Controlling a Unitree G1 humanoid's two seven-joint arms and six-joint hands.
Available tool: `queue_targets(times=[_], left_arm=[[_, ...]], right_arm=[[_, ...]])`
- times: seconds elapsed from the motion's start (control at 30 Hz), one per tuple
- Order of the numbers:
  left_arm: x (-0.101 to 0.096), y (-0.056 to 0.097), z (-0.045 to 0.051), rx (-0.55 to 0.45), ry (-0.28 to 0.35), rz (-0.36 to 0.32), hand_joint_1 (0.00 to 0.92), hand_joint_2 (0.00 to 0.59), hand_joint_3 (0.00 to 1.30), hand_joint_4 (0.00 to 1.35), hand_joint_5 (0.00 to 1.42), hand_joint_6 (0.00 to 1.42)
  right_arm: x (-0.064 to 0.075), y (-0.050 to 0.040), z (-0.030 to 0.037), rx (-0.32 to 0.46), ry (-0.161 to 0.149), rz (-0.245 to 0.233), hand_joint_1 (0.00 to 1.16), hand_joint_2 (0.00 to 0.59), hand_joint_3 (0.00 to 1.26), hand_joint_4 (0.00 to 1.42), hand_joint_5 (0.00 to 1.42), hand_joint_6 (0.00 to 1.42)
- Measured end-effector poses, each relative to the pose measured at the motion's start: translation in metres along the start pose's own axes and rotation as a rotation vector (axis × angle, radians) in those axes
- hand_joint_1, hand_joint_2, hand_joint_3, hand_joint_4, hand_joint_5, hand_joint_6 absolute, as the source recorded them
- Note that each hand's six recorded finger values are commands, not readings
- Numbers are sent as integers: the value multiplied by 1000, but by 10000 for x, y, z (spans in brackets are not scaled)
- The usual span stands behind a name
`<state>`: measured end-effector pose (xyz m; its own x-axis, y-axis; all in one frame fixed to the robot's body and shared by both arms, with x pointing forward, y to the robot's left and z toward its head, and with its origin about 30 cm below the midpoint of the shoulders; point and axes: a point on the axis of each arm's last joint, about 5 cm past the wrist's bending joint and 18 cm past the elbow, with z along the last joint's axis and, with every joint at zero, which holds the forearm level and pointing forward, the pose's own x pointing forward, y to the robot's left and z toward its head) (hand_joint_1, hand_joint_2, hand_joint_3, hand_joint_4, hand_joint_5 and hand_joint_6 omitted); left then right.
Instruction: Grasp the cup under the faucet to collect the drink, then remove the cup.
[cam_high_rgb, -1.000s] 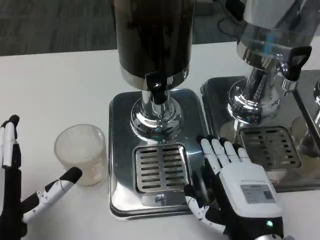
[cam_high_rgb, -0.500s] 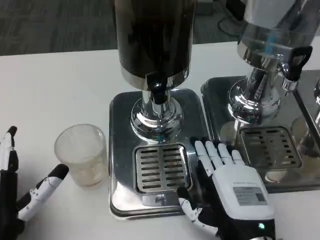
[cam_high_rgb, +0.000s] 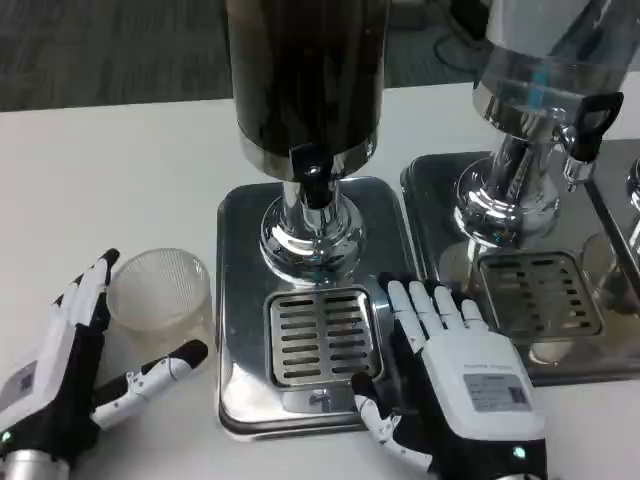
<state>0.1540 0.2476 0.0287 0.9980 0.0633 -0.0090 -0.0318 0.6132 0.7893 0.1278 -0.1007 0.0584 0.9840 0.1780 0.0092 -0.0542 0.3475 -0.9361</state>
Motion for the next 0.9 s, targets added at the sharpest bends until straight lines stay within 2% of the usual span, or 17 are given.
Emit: queue_targets(times=[0.13,0.27,0.73,0.9], left_arm=[[70,-34,40,-9,-11,18,139,0,0,0,61,32],[75,-89,38,-48,-9,40,125,0,0,0,86,70],[177,-164,49,-109,-30,43,124,0,0,0,147,148],[196,-176,51,-109,-34,44,191,22,0,0,223,224]], right_arm=[[4,-3,-4,-2,4,-2,387,404,0,0,0,10],[7,-5,-6,-3,5,-3,391,402,0,0,0,9],[23,-12,-5,-4,2,-8,398,401,0,0,0,18],[23,-12,-7,-4,4,-8,399,401,0,0,0,18]])
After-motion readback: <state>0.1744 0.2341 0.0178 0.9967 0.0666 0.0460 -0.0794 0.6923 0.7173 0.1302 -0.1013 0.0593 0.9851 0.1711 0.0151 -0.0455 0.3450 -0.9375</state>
